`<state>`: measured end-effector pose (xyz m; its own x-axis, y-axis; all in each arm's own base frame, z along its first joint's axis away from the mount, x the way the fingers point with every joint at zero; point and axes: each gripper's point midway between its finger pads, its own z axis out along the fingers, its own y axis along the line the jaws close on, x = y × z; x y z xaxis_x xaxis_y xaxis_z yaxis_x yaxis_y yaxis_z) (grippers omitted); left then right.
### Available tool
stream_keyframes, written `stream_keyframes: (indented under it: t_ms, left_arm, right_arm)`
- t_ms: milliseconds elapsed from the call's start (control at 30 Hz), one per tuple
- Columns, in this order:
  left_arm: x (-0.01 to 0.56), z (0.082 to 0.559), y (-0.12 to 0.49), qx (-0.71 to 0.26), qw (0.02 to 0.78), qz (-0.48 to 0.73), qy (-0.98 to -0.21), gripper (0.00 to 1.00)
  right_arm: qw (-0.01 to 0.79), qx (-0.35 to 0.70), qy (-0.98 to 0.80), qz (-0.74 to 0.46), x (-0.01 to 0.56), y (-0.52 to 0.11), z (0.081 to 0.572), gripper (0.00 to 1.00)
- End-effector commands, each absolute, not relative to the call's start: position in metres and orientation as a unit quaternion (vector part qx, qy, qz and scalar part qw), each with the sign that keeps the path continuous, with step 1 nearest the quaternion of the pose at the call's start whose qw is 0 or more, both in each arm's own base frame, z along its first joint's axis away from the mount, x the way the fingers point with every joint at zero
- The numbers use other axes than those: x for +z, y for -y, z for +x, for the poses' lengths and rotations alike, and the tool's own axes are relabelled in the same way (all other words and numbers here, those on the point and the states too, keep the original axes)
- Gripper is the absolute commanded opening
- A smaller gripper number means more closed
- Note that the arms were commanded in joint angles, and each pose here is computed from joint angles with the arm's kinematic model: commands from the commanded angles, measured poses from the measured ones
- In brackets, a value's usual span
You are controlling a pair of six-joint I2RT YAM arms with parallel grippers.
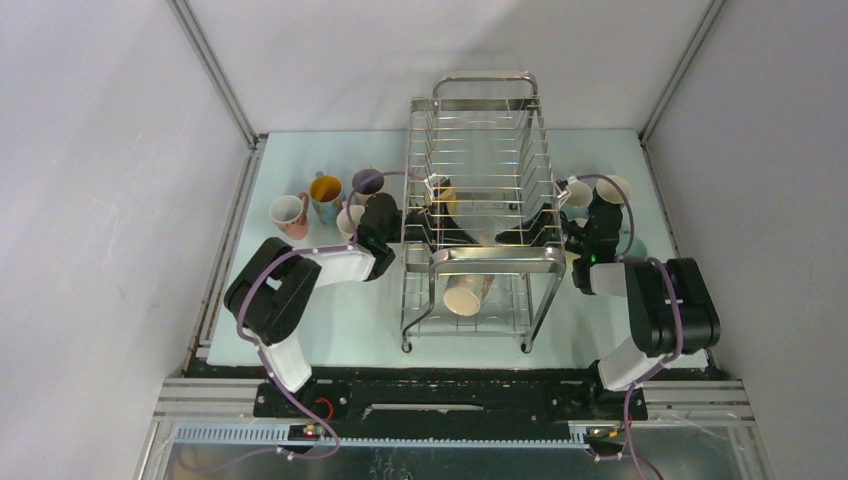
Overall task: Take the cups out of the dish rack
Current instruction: Unload the cup from the dish rack.
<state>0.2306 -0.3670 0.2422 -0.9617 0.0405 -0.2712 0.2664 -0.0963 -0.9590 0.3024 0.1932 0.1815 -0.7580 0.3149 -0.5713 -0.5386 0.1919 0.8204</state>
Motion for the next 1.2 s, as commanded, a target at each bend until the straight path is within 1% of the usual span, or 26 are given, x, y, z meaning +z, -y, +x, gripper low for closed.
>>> stream_keyframes:
  t_ms: [0, 233, 867, 1033, 1167]
  left_arm:
    - [0.295, 0.226, 0.364, -0.772, 0.111, 0.164, -0.605, 0.0]
    - [0.3, 0.224, 0.364, -0.777, 0.108, 0.168, -0.597, 0.0]
    - [0.326, 0.227, 0.362, -0.788, 0.115, 0.21, -0.567, 0.0]
    - [0.328, 0.23, 0.361, -0.788, 0.119, 0.212, -0.565, 0.0]
    - [0.329, 0.233, 0.361, -0.788, 0.122, 0.212, -0.565, 0.0]
  right_arm:
    - [0.342, 0.667, -0.643, -0.155, 0.209, -0.203, 0.285, 0.68]
    - [0.317, 0.678, -0.638, -0.178, 0.206, -0.221, 0.271, 0.68]
    - [0.28, 0.69, -0.627, -0.232, 0.22, -0.228, 0.239, 0.67]
    - [0.272, 0.692, -0.626, -0.235, 0.22, -0.23, 0.236, 0.65]
    - [0.272, 0.692, -0.624, -0.239, 0.223, -0.23, 0.234, 0.6]
